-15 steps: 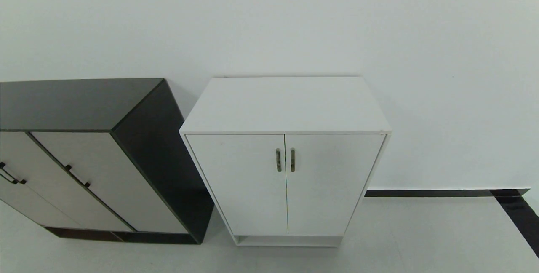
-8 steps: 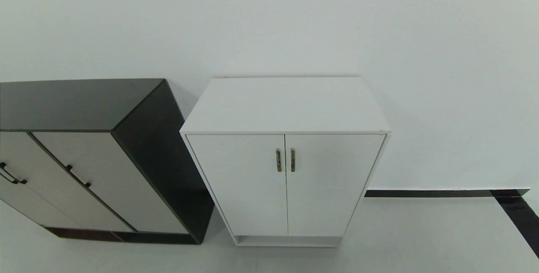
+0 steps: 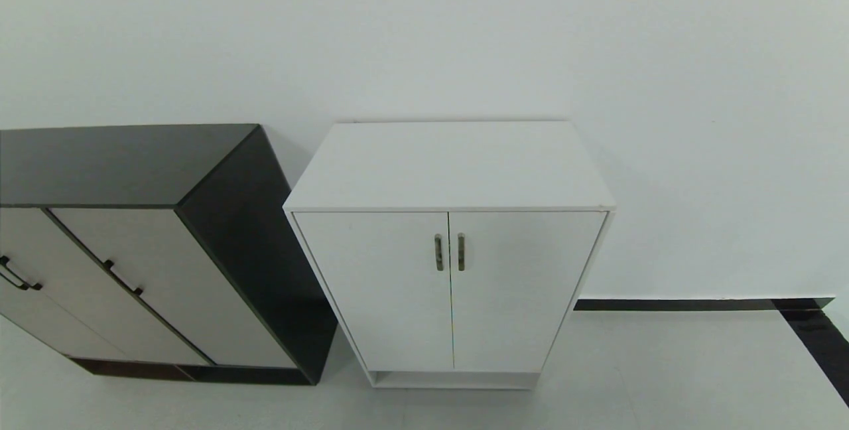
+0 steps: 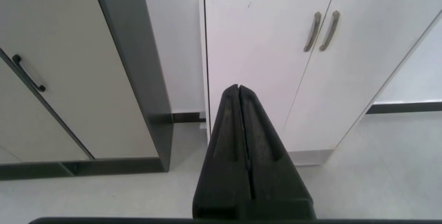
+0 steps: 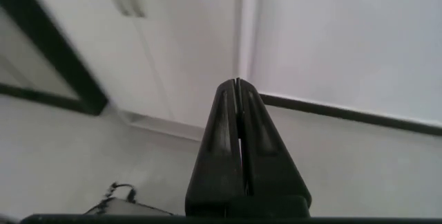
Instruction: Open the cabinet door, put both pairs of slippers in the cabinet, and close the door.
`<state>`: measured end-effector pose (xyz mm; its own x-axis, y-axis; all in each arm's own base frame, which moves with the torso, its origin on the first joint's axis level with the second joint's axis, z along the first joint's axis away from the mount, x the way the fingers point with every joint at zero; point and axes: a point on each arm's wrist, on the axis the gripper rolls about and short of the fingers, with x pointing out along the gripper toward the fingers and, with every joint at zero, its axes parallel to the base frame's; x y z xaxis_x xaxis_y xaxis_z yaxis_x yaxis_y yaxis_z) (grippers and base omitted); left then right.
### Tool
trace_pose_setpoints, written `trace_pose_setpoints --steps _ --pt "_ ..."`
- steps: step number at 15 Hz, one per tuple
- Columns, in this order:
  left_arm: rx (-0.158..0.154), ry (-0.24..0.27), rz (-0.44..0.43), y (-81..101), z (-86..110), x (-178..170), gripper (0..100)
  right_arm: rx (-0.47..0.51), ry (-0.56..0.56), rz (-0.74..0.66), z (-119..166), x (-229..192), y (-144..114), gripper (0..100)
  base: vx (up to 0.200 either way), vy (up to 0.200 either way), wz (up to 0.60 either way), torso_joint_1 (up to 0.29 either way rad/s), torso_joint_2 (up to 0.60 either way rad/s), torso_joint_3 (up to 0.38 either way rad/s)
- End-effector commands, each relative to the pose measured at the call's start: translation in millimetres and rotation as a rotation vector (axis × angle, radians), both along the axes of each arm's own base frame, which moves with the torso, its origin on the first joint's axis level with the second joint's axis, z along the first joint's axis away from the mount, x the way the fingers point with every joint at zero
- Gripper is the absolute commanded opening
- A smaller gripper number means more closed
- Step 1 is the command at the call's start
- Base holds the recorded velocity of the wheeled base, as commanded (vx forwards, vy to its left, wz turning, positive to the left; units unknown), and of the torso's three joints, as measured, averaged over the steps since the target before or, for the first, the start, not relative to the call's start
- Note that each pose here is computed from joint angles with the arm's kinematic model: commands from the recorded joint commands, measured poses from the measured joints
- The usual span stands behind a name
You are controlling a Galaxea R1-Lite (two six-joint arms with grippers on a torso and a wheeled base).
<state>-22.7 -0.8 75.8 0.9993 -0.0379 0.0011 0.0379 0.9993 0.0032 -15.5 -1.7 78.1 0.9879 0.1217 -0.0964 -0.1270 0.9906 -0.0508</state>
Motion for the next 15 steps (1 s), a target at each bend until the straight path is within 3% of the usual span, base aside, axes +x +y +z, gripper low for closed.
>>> trace_pose_setpoints --steps 1,4,15 --pt "0.0 0.0 0.0 0.0 0.0 0.0 0 0.001 -0.018 -0.069 0.4 -1.4 1.0 0 0.0 0.0 0.0 0.0 0.0 0.0" --pt "0.0 0.0 0.0 0.0 0.0 0.0 0 0.005 -0.1 -0.119 -1.3 -7.7 1.7 0 0.0 0.0 0.0 0.0 0.0 0.0" --pt "0.001 -0.001 0.001 0.0 0.0 0.0 0 0.024 -0.094 -0.136 -2.3 -7.5 1.4 0 0.0 0.0 0.0 0.0 0.0 0.0"
